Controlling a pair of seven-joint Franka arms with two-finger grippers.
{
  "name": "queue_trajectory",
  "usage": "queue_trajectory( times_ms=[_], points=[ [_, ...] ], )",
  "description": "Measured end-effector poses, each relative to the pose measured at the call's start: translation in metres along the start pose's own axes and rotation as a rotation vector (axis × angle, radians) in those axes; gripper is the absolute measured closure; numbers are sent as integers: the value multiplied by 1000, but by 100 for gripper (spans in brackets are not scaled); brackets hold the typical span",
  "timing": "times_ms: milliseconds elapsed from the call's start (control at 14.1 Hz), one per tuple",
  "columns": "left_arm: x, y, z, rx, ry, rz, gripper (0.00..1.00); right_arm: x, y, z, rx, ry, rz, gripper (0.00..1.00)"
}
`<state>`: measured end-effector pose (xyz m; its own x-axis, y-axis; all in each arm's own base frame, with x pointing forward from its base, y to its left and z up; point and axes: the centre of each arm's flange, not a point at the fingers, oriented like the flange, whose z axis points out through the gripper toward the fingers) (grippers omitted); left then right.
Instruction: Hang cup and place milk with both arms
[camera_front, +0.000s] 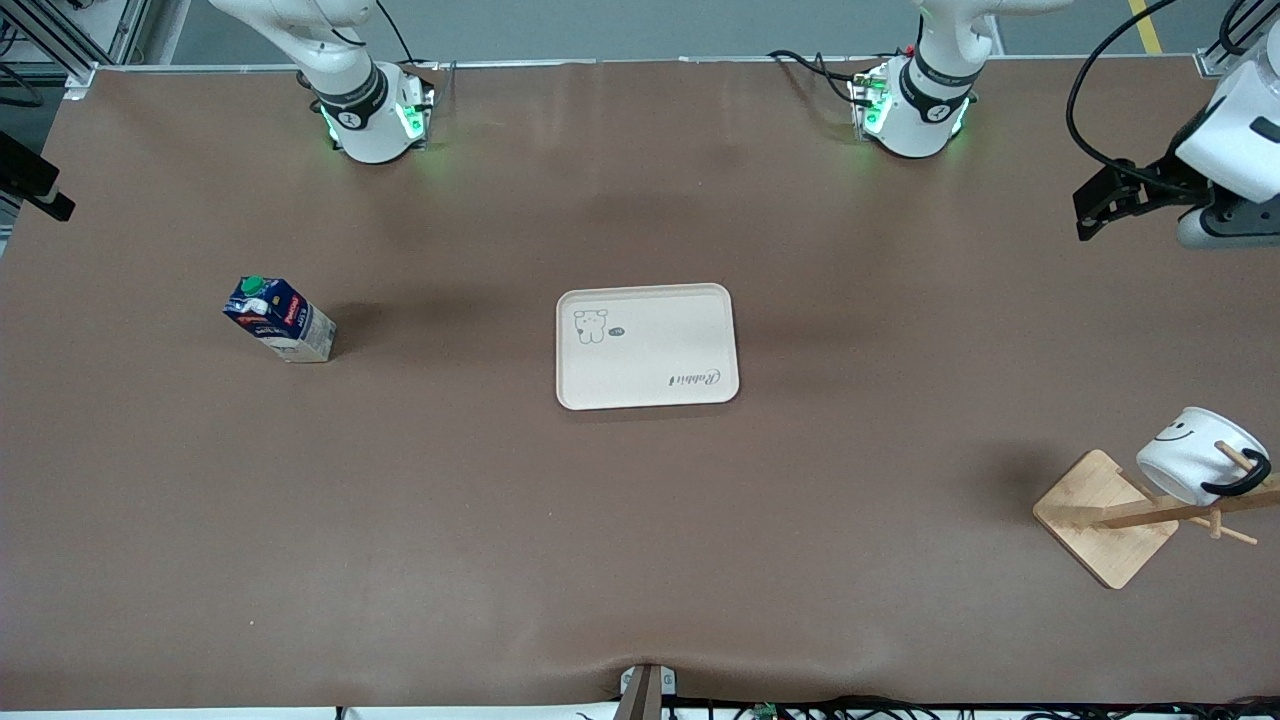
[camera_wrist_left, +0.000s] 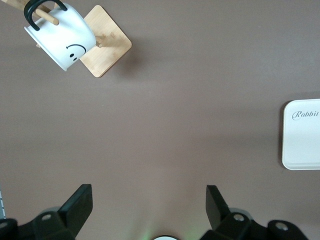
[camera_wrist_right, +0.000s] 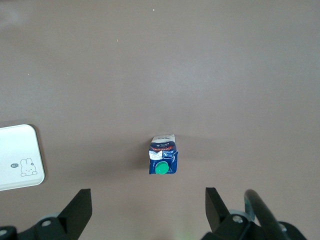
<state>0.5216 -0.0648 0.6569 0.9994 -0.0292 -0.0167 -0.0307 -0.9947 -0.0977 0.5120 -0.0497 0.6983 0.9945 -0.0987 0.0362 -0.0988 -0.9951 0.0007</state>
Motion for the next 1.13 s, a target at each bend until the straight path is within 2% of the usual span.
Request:
queue_trajectory(
  times_ms=[283, 1133],
  points=[
    [-10, -1, -10, 1, 17, -2, 0, 0, 0, 0, 0, 0, 0, 0],
    [-10, -8, -11, -24, 16, -35, 0, 0, 1, 0, 0, -1, 2, 0]
  ],
)
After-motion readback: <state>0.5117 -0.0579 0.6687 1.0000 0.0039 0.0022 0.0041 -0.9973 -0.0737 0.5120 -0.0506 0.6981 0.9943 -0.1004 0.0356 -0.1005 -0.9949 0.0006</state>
